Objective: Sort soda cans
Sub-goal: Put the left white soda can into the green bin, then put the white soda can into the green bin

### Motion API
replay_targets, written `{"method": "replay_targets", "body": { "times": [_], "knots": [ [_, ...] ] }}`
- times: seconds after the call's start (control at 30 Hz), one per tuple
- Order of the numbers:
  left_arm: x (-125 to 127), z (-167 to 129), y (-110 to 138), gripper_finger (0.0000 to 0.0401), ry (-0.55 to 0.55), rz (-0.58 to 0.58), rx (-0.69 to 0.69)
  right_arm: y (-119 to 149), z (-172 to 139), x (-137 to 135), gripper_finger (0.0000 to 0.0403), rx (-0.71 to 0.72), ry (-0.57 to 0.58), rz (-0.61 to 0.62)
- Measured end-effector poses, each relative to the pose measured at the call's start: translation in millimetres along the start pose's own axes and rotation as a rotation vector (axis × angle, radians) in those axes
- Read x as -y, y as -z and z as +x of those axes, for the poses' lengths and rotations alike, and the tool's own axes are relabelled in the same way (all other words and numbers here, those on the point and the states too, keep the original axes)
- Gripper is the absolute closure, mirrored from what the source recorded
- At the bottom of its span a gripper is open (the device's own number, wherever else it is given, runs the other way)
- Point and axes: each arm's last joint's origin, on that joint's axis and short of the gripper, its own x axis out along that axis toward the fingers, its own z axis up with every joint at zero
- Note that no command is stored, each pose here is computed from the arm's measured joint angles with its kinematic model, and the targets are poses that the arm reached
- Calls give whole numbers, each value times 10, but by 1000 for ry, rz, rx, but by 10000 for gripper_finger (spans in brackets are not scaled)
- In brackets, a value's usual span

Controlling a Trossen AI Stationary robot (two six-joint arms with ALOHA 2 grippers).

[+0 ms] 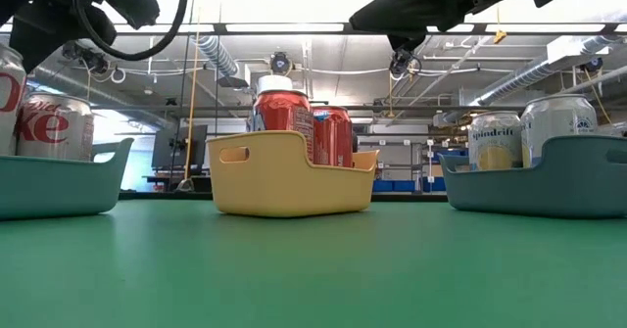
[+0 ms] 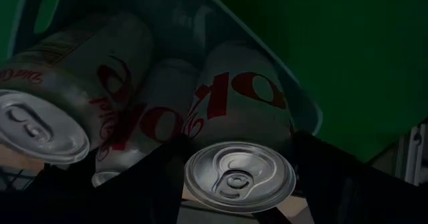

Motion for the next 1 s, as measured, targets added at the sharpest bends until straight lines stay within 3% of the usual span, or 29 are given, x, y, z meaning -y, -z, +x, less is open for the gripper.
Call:
{"method": "replay_targets", "body": {
  "times": [0.53, 1.0],
  "knots": [
    [51, 11, 5, 152, -15, 11, 44, 12, 0, -1, 402, -12, -1, -1],
    [126, 37, 159, 61, -76, -10, 4, 3, 0, 0, 402, -3, -1, 0]
  ]
}}
